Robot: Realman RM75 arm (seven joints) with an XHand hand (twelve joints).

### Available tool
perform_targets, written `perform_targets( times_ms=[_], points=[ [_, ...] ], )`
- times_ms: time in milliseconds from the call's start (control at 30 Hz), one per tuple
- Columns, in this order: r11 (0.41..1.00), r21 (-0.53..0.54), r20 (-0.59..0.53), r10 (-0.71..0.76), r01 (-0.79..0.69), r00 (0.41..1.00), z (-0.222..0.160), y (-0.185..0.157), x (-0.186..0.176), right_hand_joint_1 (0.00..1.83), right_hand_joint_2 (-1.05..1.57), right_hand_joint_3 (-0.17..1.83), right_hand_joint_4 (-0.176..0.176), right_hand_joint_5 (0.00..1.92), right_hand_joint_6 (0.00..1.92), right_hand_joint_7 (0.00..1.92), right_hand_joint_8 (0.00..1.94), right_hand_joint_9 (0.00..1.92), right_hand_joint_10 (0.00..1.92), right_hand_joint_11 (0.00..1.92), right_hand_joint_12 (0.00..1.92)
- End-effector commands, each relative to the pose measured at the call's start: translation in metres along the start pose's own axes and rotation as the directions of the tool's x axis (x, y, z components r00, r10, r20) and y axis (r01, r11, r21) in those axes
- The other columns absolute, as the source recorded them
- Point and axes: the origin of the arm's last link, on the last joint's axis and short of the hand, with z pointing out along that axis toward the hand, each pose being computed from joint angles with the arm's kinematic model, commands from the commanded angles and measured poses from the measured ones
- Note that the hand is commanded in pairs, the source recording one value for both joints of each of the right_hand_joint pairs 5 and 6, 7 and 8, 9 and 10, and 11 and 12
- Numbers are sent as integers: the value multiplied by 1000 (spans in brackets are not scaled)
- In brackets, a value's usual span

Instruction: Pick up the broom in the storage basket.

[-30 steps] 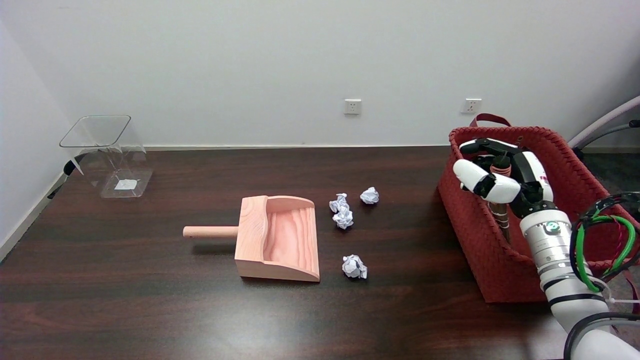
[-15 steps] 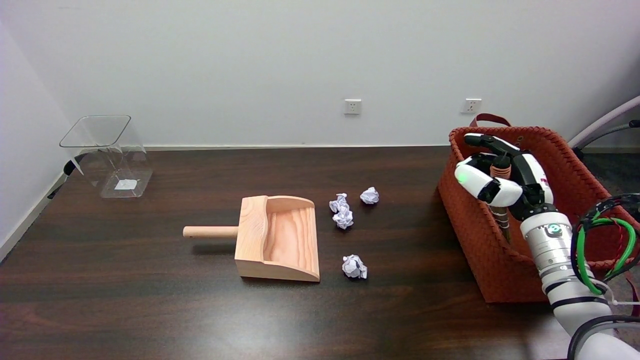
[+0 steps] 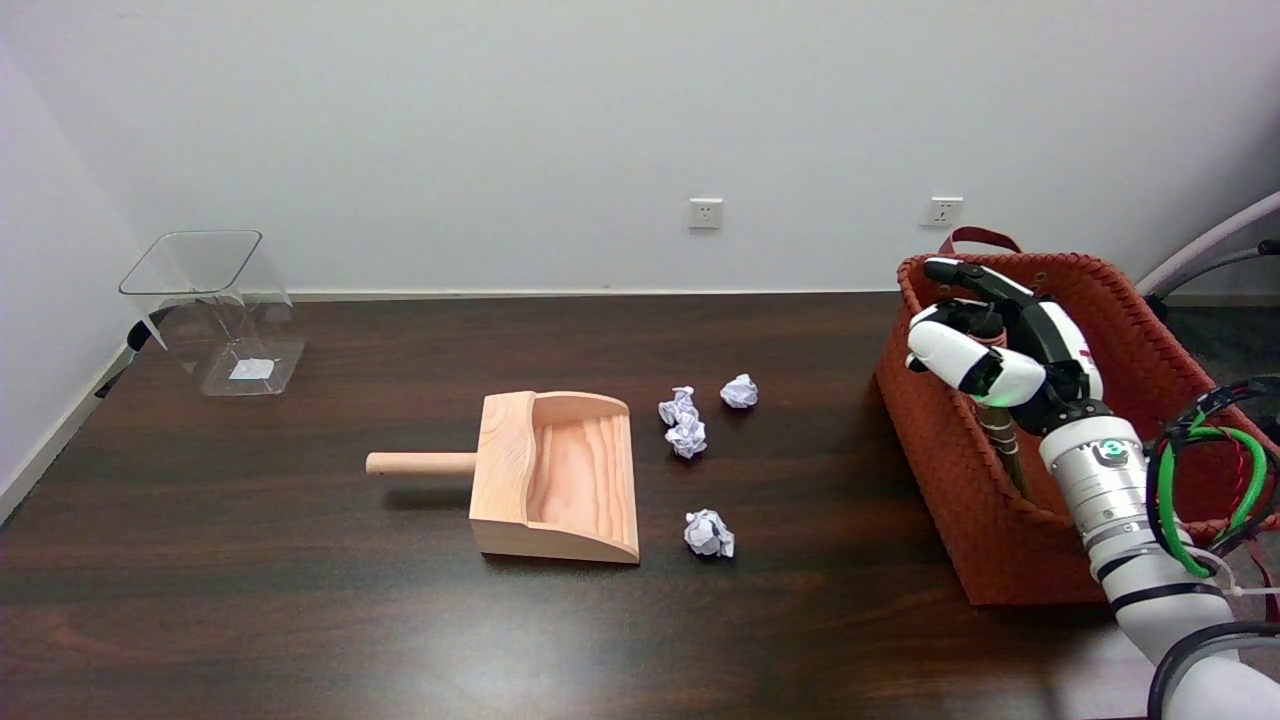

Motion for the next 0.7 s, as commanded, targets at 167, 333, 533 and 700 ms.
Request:
perform_targets(
  times_ms=[167,333,533,700],
  points=[
    [999,-38,49,24,-22,999,4,0,16,1004,-152,1024,0,495,495,988,988,996,996,1086,1086],
    [999,-50,42,2,0,999,4,0,26,1009,-202,1046,0,461,461,918,918,937,937,1079,1079],
    [997,-79,71,-17,22,997,6,1,31,1018,-271,1063,0,400,400,867,867,911,911,1070,1070],
    [995,-88,100,-31,40,995,10,0,31,1025,-329,1075,0,359,359,835,835,873,873,1065,1065]
  ],
)
